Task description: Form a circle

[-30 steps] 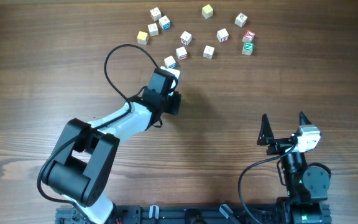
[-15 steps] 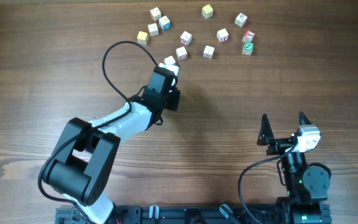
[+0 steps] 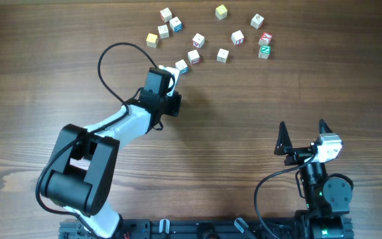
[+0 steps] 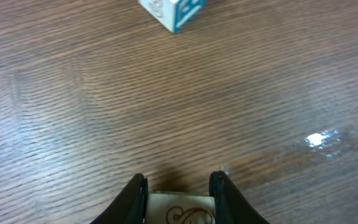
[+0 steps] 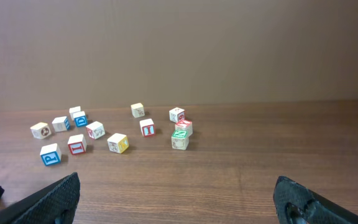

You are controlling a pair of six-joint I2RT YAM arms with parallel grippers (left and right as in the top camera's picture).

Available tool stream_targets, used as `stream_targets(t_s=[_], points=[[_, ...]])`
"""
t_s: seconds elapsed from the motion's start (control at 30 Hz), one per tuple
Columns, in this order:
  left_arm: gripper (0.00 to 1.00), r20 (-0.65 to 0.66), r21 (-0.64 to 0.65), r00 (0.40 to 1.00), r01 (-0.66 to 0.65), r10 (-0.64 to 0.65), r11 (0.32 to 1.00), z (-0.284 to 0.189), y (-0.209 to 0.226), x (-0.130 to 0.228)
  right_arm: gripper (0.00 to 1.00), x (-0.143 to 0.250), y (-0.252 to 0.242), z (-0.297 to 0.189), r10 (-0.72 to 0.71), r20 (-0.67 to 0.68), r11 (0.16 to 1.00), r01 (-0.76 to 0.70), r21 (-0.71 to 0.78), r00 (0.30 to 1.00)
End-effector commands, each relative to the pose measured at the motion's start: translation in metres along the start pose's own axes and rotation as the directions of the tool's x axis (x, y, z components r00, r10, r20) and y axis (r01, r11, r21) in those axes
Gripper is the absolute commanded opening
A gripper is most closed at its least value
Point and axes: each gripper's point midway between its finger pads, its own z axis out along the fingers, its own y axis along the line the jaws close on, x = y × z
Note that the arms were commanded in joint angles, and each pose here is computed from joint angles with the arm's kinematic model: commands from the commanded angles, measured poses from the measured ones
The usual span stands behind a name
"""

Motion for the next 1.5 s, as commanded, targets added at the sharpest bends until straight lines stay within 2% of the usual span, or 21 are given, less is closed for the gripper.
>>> stream_targets(t_s=[0.0, 0.2, 0.27, 0.33, 0.5, 0.57, 0.63, 0.67, 0.73, 0.77, 0.8, 0.97, 1.07, 1.17, 1.2, 1.27, 1.3, 1.33, 1.4, 1.47], points=[[0.23, -0.017, 0.030, 0.999, -0.034, 0.035, 0.999, 0.004, -0.004, 0.007, 0.99, -0.002, 0.003, 0.000, -0.013, 0.008, 1.000, 0.013, -0.017, 1.000], [0.32, 0.001, -0.027, 0.999, -0.034, 0.035, 0.999, 0.004, 0.006, 0.002, 1.00, -0.002, 0.003, 0.000, -0.013, 0.008, 1.000, 0.013, -0.017, 1.000], [0.42, 0.015, -0.026, 0.999, -0.034, 0.035, 0.999, 0.004, 0.006, -0.001, 1.00, -0.002, 0.003, 0.000, -0.013, 0.008, 1.000, 0.013, -0.017, 1.000], [0.47, 0.023, -0.026, 0.999, -0.034, 0.035, 0.999, 0.004, 0.005, -0.003, 1.00, -0.002, 0.003, 0.000, -0.013, 0.008, 1.000, 0.013, -0.017, 1.000], [0.55, 0.050, -0.024, 0.998, -0.035, 0.036, 0.999, 0.001, 0.004, -0.012, 1.00, -0.002, 0.003, 0.000, -0.013, 0.008, 1.000, 0.013, -0.017, 1.000], [0.57, 0.096, -0.035, 0.995, -0.033, 0.036, 0.999, -0.011, 0.005, -0.029, 1.00, -0.002, 0.003, 0.000, -0.013, 0.008, 1.000, 0.013, -0.017, 1.000], [0.60, 0.186, -0.057, 0.982, -0.023, 0.033, 0.998, -0.040, 0.006, -0.062, 1.00, -0.002, 0.003, 0.000, -0.013, 0.008, 1.000, 0.013, -0.017, 1.000], [0.65, 0.234, -0.053, 0.972, -0.017, 0.029, 0.998, -0.059, 0.005, -0.079, 1.00, -0.002, 0.003, 0.000, -0.013, 0.008, 1.000, 0.013, -0.017, 1.000], [0.79, 0.308, -0.047, 0.951, -0.012, 0.026, 0.999, -0.096, 0.002, -0.102, 1.00, -0.002, 0.003, 0.000, -0.013, 0.008, 1.000, 0.013, -0.017, 1.000], [0.93, 0.351, -0.044, 0.936, -0.011, 0.026, 0.999, -0.124, 0.000, -0.112, 1.00, -0.002, 0.003, 0.000, -0.013, 0.008, 1.000, 0.013, -0.017, 1.000], [1.00, 0.382, -0.041, 0.924, -0.010, 0.025, 0.999, -0.147, 0.000, -0.117, 1.00, -0.002, 0.003, 0.000, -0.013, 0.008, 1.000, 0.013, -0.017, 1.000], [1.00, 0.426, -0.051, 0.905, 0.002, 0.020, 0.999, -0.226, 0.004, -0.103, 1.00, -0.002, 0.003, 0.000, -0.015, 0.009, 1.000, 0.015, -0.016, 1.000], [1.00, 0.435, -0.120, 0.893, 0.186, -0.116, 0.975, -0.253, 0.033, -0.086, 1.00, -0.008, -0.011, -0.001, -0.095, 0.029, 0.993, 0.093, 0.068, 0.995], [1.00, 0.424, -0.195, 0.874, 0.342, -0.235, 0.919, -0.268, 0.062, -0.061, 1.00, -0.005, -0.010, -0.001, -0.086, 0.018, 0.994, 0.084, 0.065, 0.996], [1.00, 0.419, -0.202, 0.872, 0.361, -0.252, 0.911, -0.269, 0.066, -0.056, 1.00, -0.005, -0.007, -0.001, -0.067, 0.020, 0.997, 0.066, 0.047, 0.998], [1.00, 0.392, -0.228, 0.875, 0.390, -0.283, 0.892, -0.269, 0.076, -0.044, 1.00, -0.002, 0.011, -0.001, 0.119, 0.000, 0.991, -0.118, -0.065, 0.993], [1.00, 0.373, -0.245, 0.879, 0.403, -0.298, 0.882, -0.268, 0.081, -0.037, 1.00, -0.003, 0.030, -0.003, 0.378, -0.057, 0.910, -0.382, -0.160, 0.924], [1.00, 0.361, -0.252, 0.874, 0.426, -0.324, 0.869, -0.266, 0.085, -0.032, 1.00, -0.003, 0.036, -0.004, 0.510, -0.100, 0.835, -0.519, -0.184, 0.855], [1.00, 0.344, -0.260, 0.867, 0.458, -0.361, 0.850, -0.264, 0.089, -0.025, 0.99, -0.004, 0.039, -0.005, 0.704, -0.154, 0.674, -0.721, -0.163, 0.693], [1.00, 0.331, -0.266, 0.864, 0.471, -0.379, 0.841, -0.261, 0.091, -0.021, 1.00, -0.004, 0.036, -0.004, 0.776, -0.156, 0.597, -0.791, -0.134, 0.612]])
